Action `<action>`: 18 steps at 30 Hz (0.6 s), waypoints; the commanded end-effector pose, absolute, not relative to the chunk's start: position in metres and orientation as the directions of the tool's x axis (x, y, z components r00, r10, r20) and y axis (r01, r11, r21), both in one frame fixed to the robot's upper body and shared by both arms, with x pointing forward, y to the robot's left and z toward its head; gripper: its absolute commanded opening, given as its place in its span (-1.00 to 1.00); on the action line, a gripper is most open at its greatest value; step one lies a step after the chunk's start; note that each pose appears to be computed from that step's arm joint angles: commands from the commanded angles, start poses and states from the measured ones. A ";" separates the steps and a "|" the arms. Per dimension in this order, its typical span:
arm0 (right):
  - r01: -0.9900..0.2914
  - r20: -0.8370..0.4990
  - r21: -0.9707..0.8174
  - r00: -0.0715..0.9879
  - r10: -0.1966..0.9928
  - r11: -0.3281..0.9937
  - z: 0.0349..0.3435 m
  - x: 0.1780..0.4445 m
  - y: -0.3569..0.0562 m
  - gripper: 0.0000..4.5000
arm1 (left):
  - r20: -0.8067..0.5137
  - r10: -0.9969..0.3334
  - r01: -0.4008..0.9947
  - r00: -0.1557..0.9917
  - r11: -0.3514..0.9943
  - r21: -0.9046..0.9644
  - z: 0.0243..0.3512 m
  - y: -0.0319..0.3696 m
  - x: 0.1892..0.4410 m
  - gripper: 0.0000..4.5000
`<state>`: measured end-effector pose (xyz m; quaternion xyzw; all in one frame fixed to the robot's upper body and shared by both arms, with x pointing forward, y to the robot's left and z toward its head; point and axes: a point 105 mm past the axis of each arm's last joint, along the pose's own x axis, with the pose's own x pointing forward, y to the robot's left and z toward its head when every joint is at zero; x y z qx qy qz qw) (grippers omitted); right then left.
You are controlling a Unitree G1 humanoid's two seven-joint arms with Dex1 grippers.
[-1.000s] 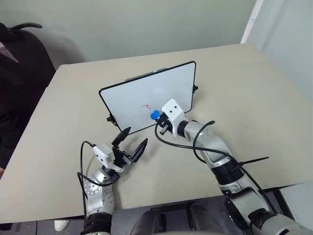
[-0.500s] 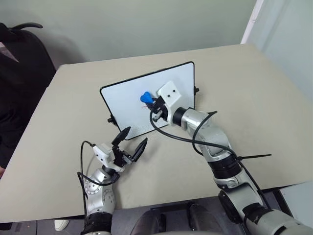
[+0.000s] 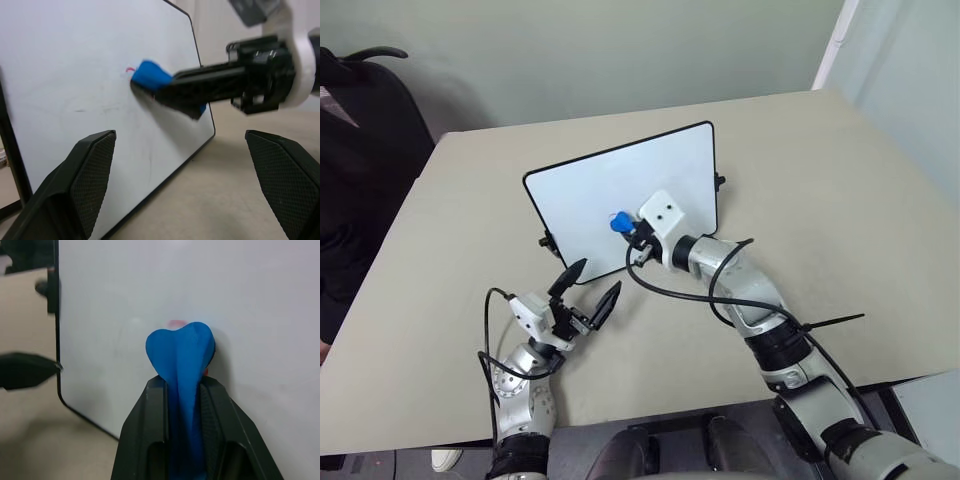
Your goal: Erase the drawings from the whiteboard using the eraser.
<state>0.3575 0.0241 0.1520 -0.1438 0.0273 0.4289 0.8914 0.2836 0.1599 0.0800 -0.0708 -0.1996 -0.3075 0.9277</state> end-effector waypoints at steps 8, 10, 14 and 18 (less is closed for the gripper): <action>-0.766 -0.151 -0.305 0.626 0.765 0.566 0.162 0.361 0.036 -0.78 | 0.402 -0.500 0.582 0.768 0.806 -0.110 0.059 0.154 0.278 1.00; -0.762 -0.099 -0.312 0.620 0.778 0.568 0.179 0.360 0.041 -0.78 | 0.401 -0.499 0.580 0.769 0.807 -0.109 0.059 0.155 0.278 1.00; -0.739 -0.020 -0.326 0.629 0.777 0.589 0.205 0.361 0.043 -0.78 | 0.398 -0.499 0.579 0.770 0.808 -0.107 0.059 0.155 0.279 1.00; -0.729 0.010 -0.338 0.629 0.777 0.595 0.216 0.360 0.043 -0.78 | 0.397 -0.500 0.580 0.770 0.808 -0.107 0.059 0.155 0.279 1.00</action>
